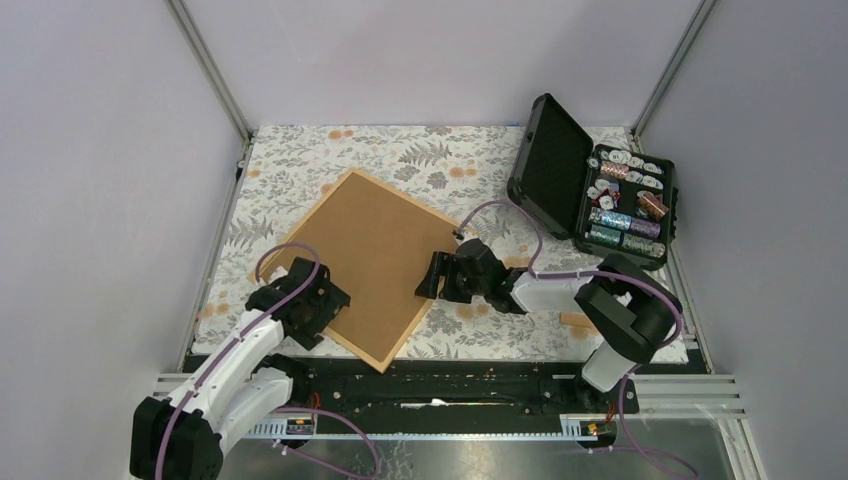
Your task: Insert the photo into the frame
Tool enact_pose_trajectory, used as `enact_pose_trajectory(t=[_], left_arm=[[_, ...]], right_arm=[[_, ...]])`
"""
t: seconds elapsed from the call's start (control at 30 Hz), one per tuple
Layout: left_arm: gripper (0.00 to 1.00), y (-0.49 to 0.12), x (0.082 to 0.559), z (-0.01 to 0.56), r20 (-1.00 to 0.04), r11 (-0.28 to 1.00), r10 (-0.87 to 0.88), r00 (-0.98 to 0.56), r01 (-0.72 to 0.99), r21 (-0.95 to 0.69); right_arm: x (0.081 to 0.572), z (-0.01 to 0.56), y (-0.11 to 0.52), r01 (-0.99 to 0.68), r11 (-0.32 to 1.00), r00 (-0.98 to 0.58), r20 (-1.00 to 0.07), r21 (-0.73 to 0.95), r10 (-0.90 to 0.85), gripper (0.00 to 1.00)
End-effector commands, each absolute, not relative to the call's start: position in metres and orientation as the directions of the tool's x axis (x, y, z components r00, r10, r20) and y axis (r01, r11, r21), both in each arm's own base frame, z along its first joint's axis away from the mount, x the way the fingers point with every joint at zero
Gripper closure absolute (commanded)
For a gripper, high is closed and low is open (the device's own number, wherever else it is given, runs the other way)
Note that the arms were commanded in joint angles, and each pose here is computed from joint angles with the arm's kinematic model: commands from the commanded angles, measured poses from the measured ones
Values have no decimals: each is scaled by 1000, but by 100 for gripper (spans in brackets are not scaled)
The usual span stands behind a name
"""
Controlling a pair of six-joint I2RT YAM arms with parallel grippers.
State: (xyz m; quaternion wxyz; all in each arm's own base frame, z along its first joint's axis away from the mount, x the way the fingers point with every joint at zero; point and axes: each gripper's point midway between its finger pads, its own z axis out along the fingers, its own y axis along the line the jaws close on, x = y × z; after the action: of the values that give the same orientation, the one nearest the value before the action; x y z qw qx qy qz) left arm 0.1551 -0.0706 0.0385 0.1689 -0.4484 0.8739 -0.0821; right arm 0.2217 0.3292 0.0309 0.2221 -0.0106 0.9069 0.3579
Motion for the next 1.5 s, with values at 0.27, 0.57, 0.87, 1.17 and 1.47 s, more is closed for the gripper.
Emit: enact_pose_trajectory(t=[0.27,0.57,0.87,1.17,1.47], left_arm=[[1,-47,251,45,-427,635,-763,-485,-685,-356],[1,-10,259,46,-441,661,-732,-520,-700,-270],[2,-17,260,42,-386,622,-778,-496,-694,-363],[2,-14,270,31,-342,581,-812,-473,-709,-400],[2,-25,293,29,-289,613,-785,-549,-614,-497]], right_arm=[[211,17,372,-313,719,-898,-439,620,-13,21],[313,99,315,-461,879,-677,-688,119,-261,0],[464,114,330,-340,940,-633,-744,19,-213,0],[514,62,336,-294,939,-742,-661,176,-109,0],[472,16,349,-267,887,-874,-483,376,-59,2]])
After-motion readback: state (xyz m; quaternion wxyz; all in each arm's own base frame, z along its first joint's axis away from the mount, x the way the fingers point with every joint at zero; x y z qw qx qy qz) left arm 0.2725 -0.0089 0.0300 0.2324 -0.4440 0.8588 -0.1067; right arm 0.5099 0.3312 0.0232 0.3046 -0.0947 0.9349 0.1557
